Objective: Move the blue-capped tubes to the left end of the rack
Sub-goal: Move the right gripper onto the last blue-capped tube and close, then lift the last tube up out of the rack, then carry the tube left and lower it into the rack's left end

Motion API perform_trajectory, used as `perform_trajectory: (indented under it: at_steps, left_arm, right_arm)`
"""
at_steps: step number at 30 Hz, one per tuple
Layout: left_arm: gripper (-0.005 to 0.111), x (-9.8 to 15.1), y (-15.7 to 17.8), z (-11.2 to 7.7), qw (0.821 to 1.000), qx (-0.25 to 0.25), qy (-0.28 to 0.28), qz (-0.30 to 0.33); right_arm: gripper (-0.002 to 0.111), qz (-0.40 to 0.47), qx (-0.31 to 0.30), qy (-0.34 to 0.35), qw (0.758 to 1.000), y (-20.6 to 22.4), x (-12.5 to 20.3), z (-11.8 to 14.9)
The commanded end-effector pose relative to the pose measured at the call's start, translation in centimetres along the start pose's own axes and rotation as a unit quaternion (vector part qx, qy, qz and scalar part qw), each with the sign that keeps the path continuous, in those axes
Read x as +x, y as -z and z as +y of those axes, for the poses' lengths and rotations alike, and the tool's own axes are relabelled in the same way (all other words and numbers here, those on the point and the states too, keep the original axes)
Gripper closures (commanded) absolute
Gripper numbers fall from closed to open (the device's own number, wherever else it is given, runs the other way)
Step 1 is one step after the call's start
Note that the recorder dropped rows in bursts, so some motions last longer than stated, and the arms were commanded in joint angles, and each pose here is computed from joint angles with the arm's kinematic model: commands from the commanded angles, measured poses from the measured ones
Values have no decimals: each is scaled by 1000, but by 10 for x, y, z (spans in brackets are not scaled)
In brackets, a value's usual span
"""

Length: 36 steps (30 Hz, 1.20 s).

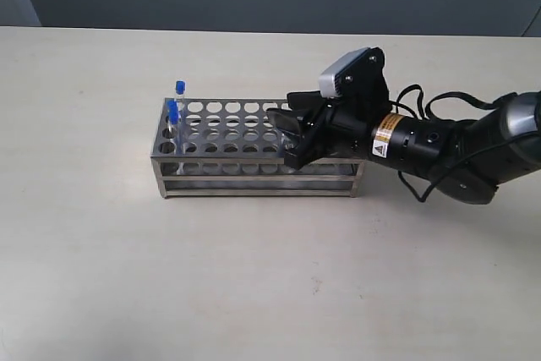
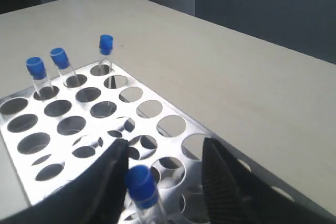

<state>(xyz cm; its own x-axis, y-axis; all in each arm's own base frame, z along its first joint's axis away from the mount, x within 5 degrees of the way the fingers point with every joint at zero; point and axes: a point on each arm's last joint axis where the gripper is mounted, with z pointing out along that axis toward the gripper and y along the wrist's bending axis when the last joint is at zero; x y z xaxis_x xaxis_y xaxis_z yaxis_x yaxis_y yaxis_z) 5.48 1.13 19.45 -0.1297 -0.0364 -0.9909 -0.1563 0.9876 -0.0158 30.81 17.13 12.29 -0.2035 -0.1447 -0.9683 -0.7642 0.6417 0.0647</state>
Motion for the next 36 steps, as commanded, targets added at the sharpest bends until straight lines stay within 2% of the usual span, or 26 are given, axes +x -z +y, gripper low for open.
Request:
perform_trajectory:
  at_steps: [1,3,5,6,10,13,15,18,22,27,32,36]
  left_arm:
    - [106,1,0,-1,1000,4,2,-1]
    - [106,1,0,-1,1000,4,2,-1]
    - [106,1,0,-1,1000,4,2,-1]
    - [106,1,0,-1,1000,4,2,-1]
    - [106,1,0,-1,1000,4,3,-1]
    - [106,1,0,-1,1000,4,3,-1]
    - [106,1,0,-1,1000,4,3,-1]
    - [106,1,0,-1,1000,4,3,-1]
    - [106,1,0,-1,1000,4,3,-1]
    - [106,1,0,-1,1000,4,3,-1]
    - [106,1,0,-1,1000,4,3,-1]
    - [106,1,0,-1,1000,4,3,-1]
  right_arm:
    - [65,13,5,-11,1000,-5,12,-5]
    - [69,15,5,-29,999,-5,13,-5]
    - [92,1,2,-42,999,-5,10,-4]
    - [108,-8,0,-43,999,-4,6,-4]
    - [108,-32,6,-11,999,7,-28,-1]
    - [108,-84,17,31,996,28,-79,5]
    - [108,-106,9,47,993,34,-109,11]
    - [108,-91,-15,61,994,23,-131,24]
    - [108,-82,-79,84,990,-3,-137,53]
    - [108,-70,-128,87,985,-38,-125,82]
    - [108,-38,-153,74,985,-66,-97,97]
    - [108,-21,-159,51,986,-83,-81,96]
